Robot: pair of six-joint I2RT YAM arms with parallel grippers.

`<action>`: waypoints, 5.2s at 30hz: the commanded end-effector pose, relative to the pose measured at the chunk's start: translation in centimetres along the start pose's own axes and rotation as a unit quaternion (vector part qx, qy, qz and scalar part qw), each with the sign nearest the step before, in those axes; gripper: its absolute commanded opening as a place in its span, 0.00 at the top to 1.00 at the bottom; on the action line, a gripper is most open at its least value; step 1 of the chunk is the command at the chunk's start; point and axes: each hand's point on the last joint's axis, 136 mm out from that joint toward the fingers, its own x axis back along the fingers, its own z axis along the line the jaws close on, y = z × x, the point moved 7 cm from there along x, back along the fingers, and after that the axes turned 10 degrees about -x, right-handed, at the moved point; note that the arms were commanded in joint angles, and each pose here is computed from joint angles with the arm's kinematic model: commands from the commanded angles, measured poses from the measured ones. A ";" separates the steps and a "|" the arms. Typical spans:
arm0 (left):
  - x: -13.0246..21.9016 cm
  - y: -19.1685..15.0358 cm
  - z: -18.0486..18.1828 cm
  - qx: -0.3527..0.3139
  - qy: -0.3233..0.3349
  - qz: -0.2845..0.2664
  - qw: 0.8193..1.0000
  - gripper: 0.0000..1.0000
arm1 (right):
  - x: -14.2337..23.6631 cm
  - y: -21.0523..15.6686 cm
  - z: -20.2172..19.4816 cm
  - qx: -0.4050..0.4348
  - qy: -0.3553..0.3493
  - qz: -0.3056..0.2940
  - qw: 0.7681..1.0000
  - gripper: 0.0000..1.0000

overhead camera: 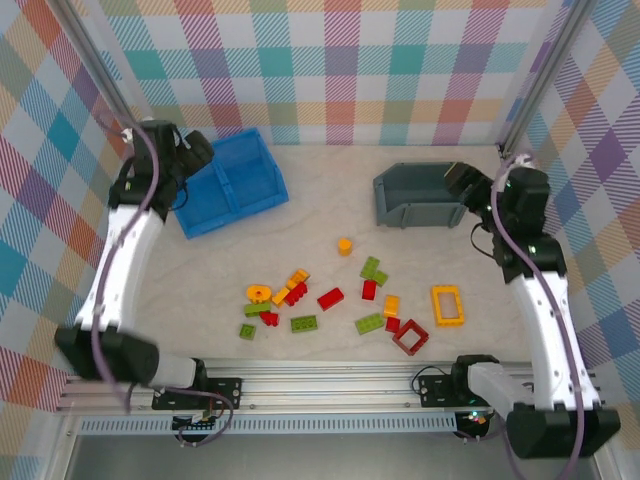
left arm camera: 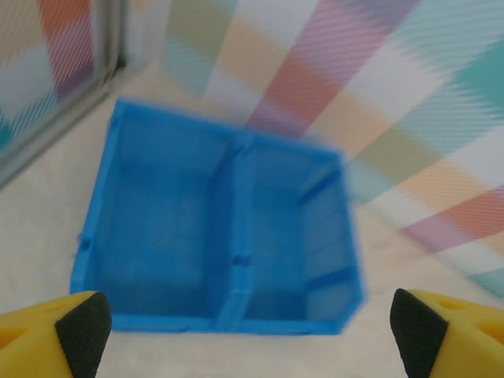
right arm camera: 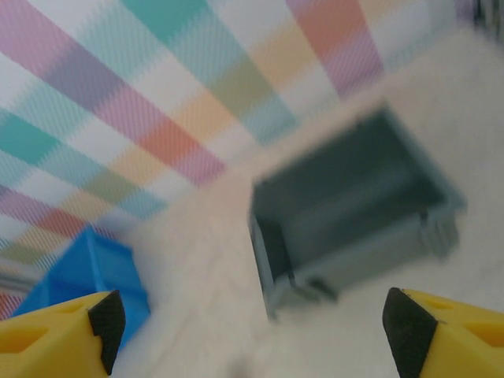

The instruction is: Sort the legos into containers by color

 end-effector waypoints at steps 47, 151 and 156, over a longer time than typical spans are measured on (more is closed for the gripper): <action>-17.5 -12.9 -14.5 -0.192 -0.119 0.292 0.929 1.00 | -20.7 -3.3 -8.3 -0.057 -0.330 0.217 0.917 0.70; 17.2 -33.1 -23.3 -0.189 -0.417 0.199 0.866 0.39 | -3.3 -17.2 -14.1 0.045 -0.357 0.311 0.880 0.49; 18.3 -36.6 -22.8 -0.200 -0.419 0.221 0.857 0.40 | -4.4 -18.3 -15.4 0.058 -0.366 0.320 0.872 0.51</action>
